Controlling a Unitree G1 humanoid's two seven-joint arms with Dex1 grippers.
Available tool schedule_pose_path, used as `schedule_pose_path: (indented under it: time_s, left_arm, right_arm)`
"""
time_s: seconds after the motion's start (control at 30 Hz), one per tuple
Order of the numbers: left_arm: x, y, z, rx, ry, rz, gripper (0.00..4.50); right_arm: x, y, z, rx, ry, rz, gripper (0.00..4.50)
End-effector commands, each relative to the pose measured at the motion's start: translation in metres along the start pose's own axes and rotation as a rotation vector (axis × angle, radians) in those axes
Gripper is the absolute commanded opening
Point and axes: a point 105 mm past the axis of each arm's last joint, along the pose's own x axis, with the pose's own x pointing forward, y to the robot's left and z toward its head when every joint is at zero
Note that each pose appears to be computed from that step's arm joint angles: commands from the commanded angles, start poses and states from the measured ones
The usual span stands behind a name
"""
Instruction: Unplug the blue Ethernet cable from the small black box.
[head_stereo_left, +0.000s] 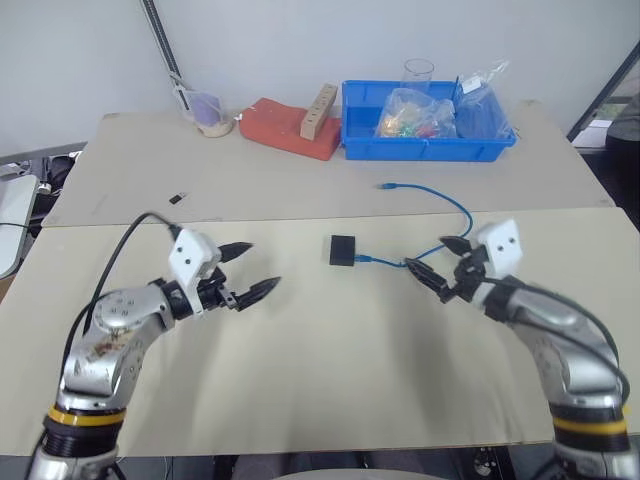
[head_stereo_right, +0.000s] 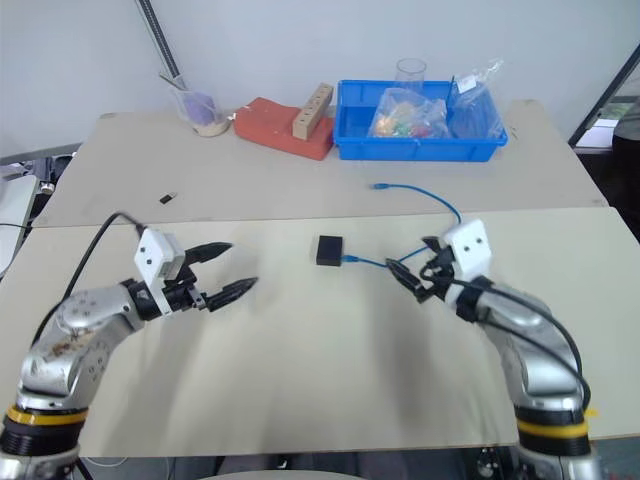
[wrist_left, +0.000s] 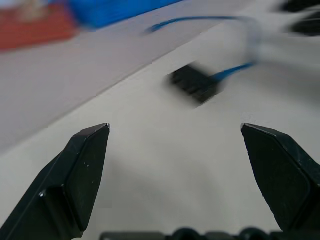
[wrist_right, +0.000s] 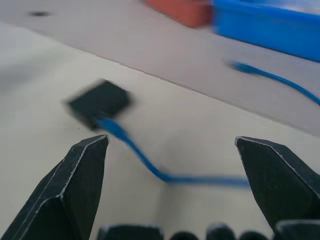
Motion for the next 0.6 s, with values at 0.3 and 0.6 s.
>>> schedule_pose_path:
  time_s: [0.3,0.6]
  left_arm:
    - [0.001,-0.017,0.042,0.189,0.016,-0.287,4.46]
    - [-0.004,-0.023,0.042,0.210,0.011,-0.270,4.49]
  right_arm:
    - [0.056,0.017,-0.020,-0.107,0.140,0.326,4.50]
    - [0.078,0.000,-0.028,-0.140,0.182,0.365,4.24]
